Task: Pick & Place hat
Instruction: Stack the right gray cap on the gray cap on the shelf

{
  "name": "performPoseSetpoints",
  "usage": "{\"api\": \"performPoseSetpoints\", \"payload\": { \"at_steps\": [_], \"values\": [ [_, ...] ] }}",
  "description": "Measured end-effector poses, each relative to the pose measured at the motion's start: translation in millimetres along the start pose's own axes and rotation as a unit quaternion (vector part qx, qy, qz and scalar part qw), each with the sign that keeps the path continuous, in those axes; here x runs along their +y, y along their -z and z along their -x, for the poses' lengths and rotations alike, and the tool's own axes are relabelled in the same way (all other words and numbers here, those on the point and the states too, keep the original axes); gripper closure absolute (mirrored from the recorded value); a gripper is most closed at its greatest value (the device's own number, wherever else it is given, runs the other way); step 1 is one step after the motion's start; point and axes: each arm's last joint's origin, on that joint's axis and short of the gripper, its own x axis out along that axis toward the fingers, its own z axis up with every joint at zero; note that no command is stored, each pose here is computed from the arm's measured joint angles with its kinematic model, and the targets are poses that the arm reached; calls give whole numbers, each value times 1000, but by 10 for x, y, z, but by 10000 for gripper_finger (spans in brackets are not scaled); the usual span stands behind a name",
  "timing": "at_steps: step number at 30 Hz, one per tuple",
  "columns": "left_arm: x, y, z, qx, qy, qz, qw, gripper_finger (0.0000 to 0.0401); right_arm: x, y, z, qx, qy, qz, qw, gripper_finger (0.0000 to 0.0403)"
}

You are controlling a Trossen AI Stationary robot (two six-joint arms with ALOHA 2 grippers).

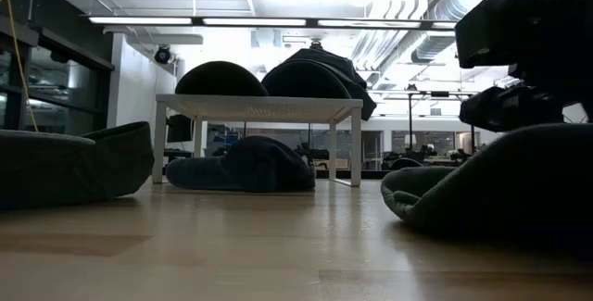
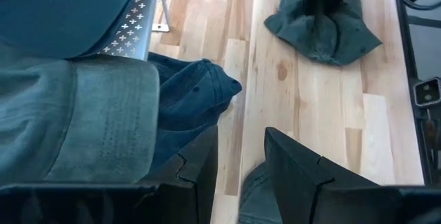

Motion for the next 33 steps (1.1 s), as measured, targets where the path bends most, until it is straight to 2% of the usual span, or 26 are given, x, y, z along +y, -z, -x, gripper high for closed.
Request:
{"api": "performPoseSetpoints", "payload": {
  "at_steps": [6,10,15,23,28,33],
  "values": [
    [1,-16,0,-8,-3,9,1000,284,-34,0,-8,2,12,2,1000,335],
    [-6,-67,2,-35,1,15,999,284,-100,-39,32,1,0,-11,1000,393],
    [-17,-157,12,-82,7,22,996,284,-209,-105,135,-16,-13,-33,999,398],
    [-26,-283,27,-146,7,50,988,284,-294,-170,560,-124,38,-63,990,401],
    [-6,-364,57,-198,-28,106,974,284,-329,-172,882,-211,86,-82,970,401],
    [-11,-456,2,-228,-26,138,964,284,-365,-177,1167,-303,136,-107,937,402]
  ]
}}
